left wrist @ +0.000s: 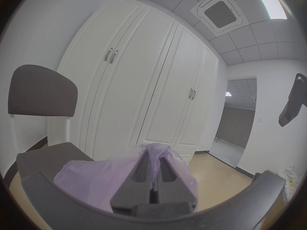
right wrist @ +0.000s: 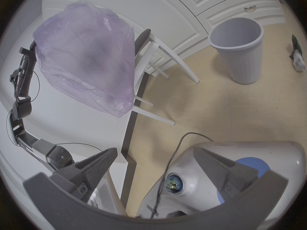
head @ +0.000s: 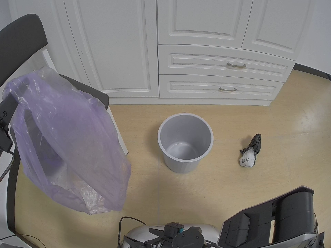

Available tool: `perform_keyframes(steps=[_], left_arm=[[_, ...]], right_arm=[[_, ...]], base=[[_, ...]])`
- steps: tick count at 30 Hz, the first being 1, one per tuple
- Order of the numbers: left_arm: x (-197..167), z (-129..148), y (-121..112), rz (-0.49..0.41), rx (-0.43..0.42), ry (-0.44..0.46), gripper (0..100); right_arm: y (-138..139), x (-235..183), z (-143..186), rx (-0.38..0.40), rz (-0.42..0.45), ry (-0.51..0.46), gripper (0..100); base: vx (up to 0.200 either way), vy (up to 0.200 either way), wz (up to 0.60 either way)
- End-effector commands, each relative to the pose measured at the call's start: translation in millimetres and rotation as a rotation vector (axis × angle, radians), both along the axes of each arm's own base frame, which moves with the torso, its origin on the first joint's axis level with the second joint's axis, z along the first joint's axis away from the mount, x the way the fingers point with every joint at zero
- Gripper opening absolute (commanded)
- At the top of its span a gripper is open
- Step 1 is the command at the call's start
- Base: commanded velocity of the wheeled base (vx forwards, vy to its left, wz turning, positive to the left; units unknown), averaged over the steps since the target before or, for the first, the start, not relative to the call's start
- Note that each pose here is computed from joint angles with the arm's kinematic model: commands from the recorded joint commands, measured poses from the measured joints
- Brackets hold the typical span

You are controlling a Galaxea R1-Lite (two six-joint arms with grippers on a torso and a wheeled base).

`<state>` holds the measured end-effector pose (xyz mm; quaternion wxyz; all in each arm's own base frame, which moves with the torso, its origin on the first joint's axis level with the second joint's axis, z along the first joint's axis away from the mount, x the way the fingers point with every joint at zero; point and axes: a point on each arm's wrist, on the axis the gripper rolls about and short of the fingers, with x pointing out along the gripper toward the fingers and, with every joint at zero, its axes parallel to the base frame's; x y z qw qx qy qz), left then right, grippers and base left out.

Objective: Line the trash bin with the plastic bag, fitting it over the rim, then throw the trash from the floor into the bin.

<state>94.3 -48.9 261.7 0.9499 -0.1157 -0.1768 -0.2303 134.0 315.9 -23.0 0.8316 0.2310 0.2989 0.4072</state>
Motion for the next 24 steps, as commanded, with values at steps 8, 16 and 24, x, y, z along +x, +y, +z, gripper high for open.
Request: perform_keyframes(steps=[8, 16, 24], left_arm=[[0.0, 0.6, -0.2, -0.001, 0.0, -0.002, 0], [1.8, -1.1, -1.3, -0.002, 0.005, 0.007, 0], [2.1, -1.3, -1.5, -0.003, 0.005, 0.009, 0]], right_arm=[[39.5, 5.6, 14.2, 0.149, 0.04, -0.074, 100], [45.6, 0.6, 1.7, 0.136, 0.048, -0.062, 100], [67.6, 20.0, 7.2, 0.223, -0.086, -0.122, 100]], base=[[0.0, 0.0, 0.0], [0.0, 0.0, 0.0], [0.0, 0.0, 0.0]])
